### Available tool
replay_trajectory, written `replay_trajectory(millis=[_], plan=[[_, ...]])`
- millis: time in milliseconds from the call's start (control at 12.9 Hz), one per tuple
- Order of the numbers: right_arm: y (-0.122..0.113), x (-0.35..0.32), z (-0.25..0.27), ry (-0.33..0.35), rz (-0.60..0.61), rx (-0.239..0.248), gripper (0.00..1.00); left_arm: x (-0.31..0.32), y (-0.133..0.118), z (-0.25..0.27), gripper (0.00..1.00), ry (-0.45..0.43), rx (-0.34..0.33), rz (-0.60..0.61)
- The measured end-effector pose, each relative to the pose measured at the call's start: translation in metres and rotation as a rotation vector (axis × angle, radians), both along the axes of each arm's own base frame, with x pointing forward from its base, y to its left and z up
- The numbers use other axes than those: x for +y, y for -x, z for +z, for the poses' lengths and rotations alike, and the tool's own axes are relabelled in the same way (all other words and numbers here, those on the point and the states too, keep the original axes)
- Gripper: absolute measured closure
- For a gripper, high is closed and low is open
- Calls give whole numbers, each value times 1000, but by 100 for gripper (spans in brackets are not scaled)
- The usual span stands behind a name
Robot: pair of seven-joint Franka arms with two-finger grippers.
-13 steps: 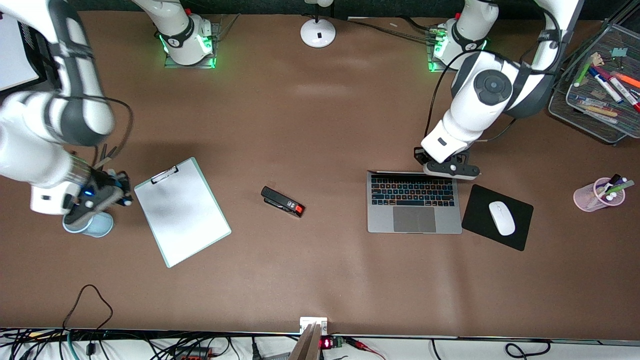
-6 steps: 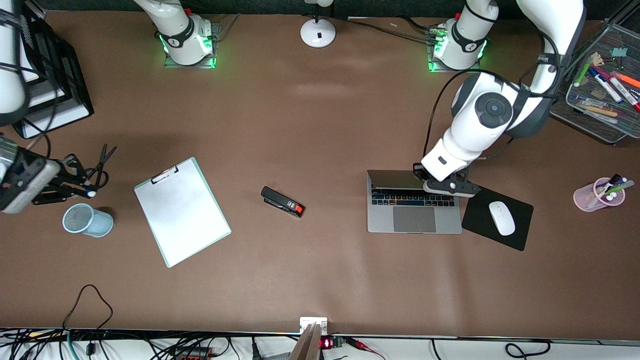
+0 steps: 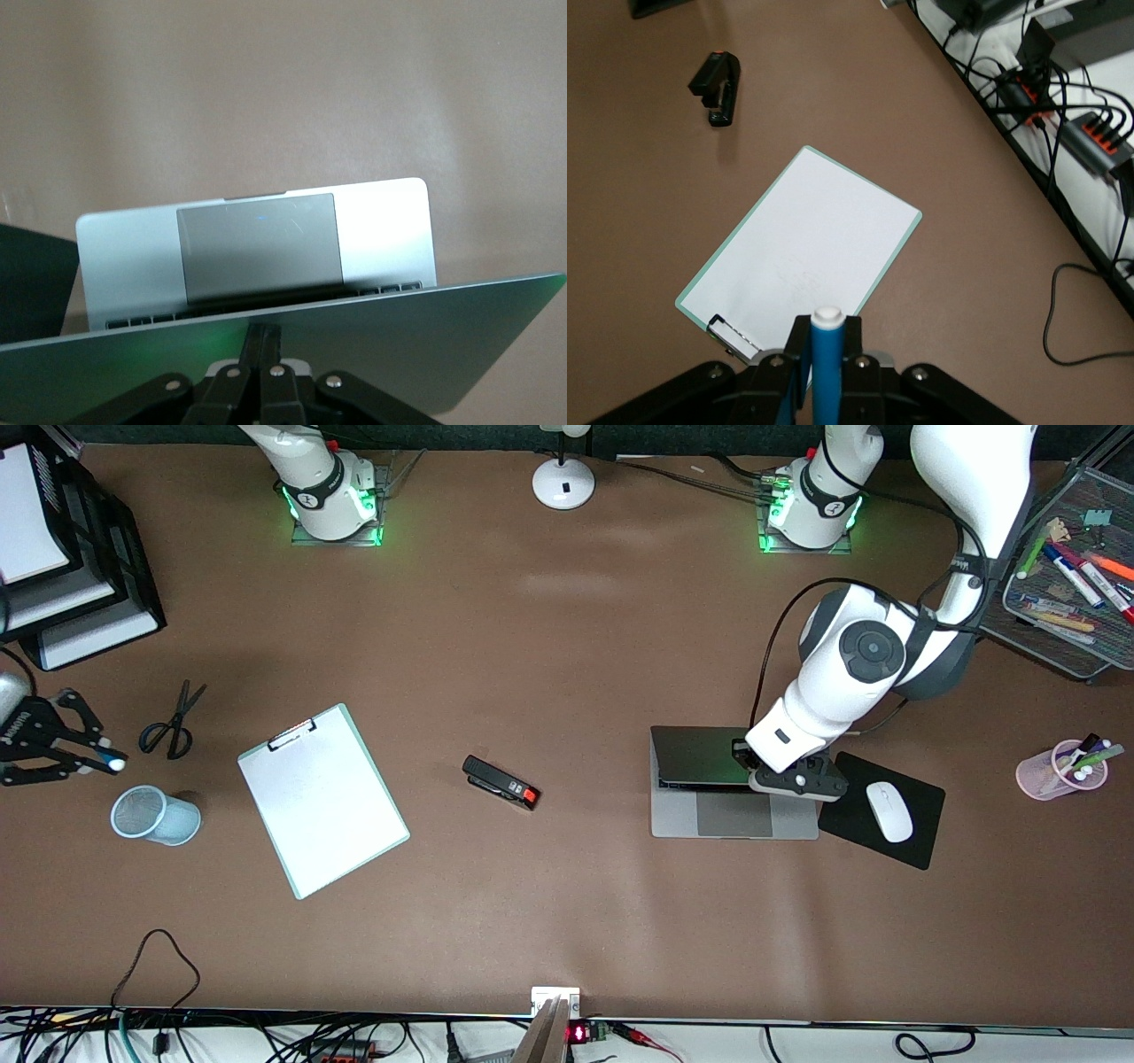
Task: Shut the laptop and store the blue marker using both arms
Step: 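Carry the marker to the blue cup while the left gripper pushes the lid, then drop the marker into the blue cup while the left gripper presses the lid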
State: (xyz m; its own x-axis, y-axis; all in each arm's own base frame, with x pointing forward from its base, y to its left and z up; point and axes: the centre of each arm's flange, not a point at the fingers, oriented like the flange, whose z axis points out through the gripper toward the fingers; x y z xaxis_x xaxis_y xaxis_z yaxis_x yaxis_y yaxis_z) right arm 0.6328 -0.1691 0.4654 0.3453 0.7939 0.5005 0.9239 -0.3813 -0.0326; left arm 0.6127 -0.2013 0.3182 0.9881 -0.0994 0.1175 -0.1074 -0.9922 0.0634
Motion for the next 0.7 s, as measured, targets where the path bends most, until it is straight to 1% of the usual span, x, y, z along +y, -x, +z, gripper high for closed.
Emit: replay_trajectory(millis=[233,465,698], plan=[[2,-31,-15,-65,84,-100,82,2,-20,-15,99,-5,-6,-10],[-1,-57,-60,-155,138,-194,82,1,-27,-37,99,11,5,-6],[-9,-69,-97,-200,184,-259,82,4,-33,-54,99,27,-3,2]])
